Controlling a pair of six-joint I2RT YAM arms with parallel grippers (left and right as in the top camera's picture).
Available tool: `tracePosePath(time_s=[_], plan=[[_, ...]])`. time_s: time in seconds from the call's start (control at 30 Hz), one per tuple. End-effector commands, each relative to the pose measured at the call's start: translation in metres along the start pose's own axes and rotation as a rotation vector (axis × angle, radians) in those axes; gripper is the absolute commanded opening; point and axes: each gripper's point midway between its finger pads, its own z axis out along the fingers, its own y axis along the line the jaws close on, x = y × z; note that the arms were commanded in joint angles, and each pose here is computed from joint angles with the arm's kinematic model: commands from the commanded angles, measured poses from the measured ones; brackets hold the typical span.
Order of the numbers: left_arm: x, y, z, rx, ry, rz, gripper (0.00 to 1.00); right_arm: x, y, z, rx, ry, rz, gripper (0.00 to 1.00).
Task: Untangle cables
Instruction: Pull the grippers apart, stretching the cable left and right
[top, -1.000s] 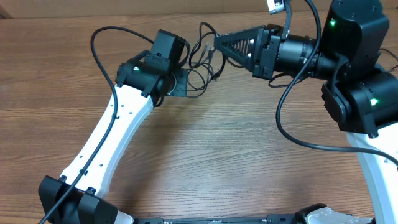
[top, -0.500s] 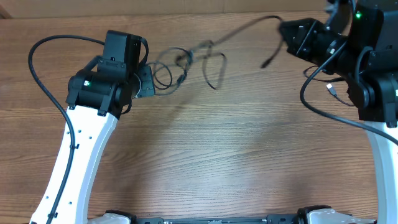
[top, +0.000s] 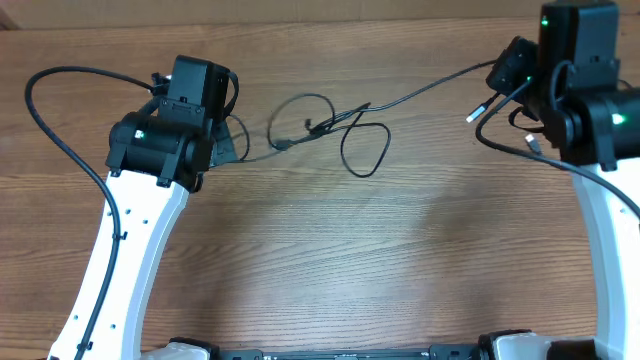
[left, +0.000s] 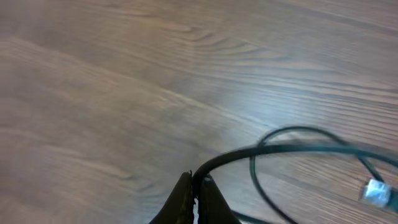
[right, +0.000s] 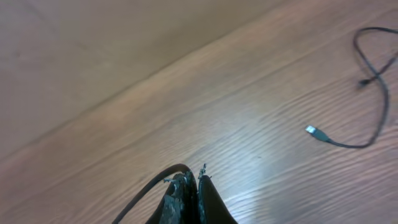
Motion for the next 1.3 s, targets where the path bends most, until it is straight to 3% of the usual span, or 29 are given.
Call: tracePosePath(time_s=[0.0,0.13,0.43,0.53,0.67,0.8,1.07,1.17,1.27], plan=[[-0.011,0.036,-0.01,-0.176,-0.083,-0.103,0.04,-0.017,-0.02,0.003,0.13,-0.077,0.006,0.04],[-0.006,0.063,-0.016,-0.31,-0.1,-0.157,0.04,-0.018,-0.029,0.011,0.196,-0.083,-0.004,0.04],[-0.005,0.091,-0.018,-0.412,-0.096,-0.181,0.04,-0.039,-0.058,0.004,0.389,-0.208,-0.007,0.08],[-0.002,0.095,-0.014,-0.395,-0.063,-0.227,0.04,-0.038,-0.055,0.005,0.371,-0.2,-0.006,0.09],[0.003,0.08,-0.007,-0.295,-0.006,-0.229,0.04,-0.023,-0.029,0.016,0.209,-0.107,0.0,0.08],[0.006,0.035,0.0,-0.063,0.065,-0.066,0.04,-0.011,-0.006,0.02,0.078,-0.033,0.004,0.08],[0.021,-0.048,-0.017,0.426,0.168,0.124,0.04,0.011,0.016,0.02,-0.061,0.088,0.001,0.24],[0.021,-0.059,-0.022,0.492,0.172,0.128,0.04,0.023,0.019,0.02,-0.081,0.145,-0.003,0.27],[0.02,-0.062,-0.023,0.506,0.168,0.128,0.1,0.038,0.021,0.024,-0.098,0.207,-0.007,0.31]])
